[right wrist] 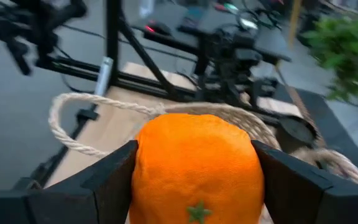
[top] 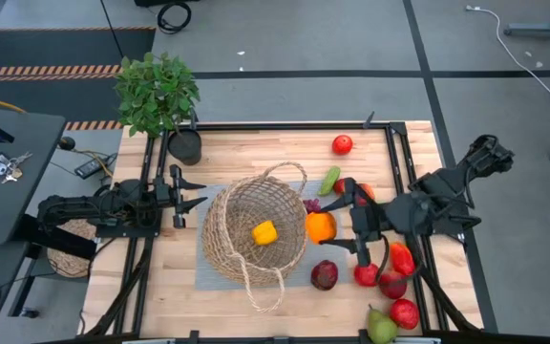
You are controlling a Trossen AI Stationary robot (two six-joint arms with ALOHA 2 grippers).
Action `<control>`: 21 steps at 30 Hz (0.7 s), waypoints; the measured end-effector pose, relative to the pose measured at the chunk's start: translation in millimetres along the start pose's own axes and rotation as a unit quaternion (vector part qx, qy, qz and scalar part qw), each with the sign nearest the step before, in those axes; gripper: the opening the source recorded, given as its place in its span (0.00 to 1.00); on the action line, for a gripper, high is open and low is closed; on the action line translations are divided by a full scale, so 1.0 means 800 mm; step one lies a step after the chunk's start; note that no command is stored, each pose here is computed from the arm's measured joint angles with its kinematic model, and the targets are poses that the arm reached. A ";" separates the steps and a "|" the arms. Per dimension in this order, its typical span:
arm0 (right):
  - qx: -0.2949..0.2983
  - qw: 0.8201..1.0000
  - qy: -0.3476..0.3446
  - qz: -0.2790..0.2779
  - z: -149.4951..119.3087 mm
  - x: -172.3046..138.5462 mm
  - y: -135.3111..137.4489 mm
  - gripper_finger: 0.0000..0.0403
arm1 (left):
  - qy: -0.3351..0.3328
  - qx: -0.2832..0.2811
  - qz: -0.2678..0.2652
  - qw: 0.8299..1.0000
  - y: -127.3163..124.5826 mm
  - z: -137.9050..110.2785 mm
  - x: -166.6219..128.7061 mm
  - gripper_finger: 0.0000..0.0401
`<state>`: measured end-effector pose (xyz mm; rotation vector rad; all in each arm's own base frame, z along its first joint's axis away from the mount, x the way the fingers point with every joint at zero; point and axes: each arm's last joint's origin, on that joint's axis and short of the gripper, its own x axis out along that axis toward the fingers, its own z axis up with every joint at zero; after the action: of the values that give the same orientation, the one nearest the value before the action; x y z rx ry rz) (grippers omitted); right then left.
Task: Build produce basket
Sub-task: Put the orange in the basket
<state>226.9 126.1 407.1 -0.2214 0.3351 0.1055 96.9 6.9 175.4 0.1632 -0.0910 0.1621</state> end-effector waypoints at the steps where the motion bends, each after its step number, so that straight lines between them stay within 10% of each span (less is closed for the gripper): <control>1: -0.003 1.000 -0.011 0.014 -0.004 0.000 -0.003 0.73 | 0.000 0.000 0.000 1.000 0.000 0.000 0.000 0.40; 21: 0.024 0.982 -0.111 0.151 -0.044 0.041 -0.058 0.73 | 0.000 0.000 0.000 1.000 0.000 0.000 0.000 0.40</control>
<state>253.2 75.1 373.2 -0.1085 0.1467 0.4178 96.9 6.9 175.4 0.1637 -0.0905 0.1620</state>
